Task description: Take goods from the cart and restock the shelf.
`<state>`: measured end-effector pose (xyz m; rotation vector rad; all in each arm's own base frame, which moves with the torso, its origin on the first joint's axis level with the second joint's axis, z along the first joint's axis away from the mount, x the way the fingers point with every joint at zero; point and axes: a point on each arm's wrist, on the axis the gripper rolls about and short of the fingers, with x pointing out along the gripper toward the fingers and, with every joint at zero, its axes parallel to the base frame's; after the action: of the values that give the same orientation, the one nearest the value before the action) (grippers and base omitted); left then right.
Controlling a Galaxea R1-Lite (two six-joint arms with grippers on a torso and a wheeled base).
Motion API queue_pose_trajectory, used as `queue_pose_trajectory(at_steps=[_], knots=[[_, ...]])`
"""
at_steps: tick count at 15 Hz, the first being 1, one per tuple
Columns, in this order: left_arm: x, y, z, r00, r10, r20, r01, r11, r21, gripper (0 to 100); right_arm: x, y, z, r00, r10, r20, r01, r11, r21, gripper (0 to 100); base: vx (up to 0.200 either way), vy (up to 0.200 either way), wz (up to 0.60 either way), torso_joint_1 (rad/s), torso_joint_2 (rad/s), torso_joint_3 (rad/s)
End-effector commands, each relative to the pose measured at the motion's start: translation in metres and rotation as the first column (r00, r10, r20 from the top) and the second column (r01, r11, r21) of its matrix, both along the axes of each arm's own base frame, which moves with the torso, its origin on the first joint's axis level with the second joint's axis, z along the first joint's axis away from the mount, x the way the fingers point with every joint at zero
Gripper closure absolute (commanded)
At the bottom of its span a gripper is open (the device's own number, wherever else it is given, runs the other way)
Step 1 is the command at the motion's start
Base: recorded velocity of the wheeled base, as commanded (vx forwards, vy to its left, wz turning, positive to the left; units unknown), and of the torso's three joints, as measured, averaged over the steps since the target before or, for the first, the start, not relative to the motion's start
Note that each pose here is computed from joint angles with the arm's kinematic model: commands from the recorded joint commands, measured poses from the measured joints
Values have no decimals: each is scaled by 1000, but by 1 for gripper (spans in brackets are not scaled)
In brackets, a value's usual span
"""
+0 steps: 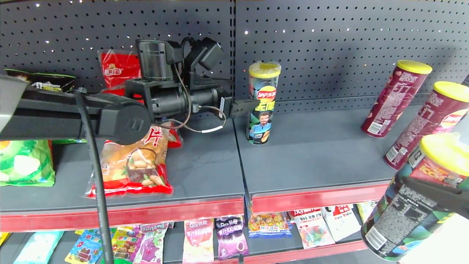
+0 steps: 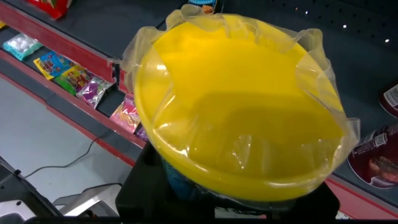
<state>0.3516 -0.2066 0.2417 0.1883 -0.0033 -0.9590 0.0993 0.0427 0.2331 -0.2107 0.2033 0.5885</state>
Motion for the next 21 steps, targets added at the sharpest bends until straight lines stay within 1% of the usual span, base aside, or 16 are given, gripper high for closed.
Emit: queue_pose_trajectory(at_steps=[1,6,9,10,15,16,17,21], knots=[[10,-5,-8,1000,10,-5,-10,1000,7,0,0,0,0,1000,1,2,-1,1000,1,100,0,0,0,0,0,0],[24,-13,-13,1000,17,3,-17,1000,5,0,0,0,0,1000,1,0,-1,1000,1,100,0,0,0,0,0,0],[24,-19,-15,1000,-1,2,1,1000,3,0,0,0,0,1000,-1,0,1,1000,1,100,0,0,0,0,0,0],[26,-20,-18,1000,1,-3,-1,1000,6,0,0,0,0,1000,-1,0,1,1000,1,100,0,0,0,0,0,0],[33,-26,-19,1000,-8,8,8,1000,-1,0,0,0,0,1000,-1,0,1,1000,1,100,0,0,0,0,0,0],[31,-29,-21,1000,-16,-9,16,1000,7,0,0,0,0,1000,-1,1,1,1000,2,100,0,0,0,0,0,0],[31,-30,-21,1000,-17,-14,18,1000,10,0,-1,-1,0,1000,-2,3,2,1000,3,100,0,0,0,0,0,0],[37,-34,-25,1000,-16,-9,16,1000,9,0,-1,-2,0,1000,-15,2,15,1000,4,100,0,0,0,0,0,0]])
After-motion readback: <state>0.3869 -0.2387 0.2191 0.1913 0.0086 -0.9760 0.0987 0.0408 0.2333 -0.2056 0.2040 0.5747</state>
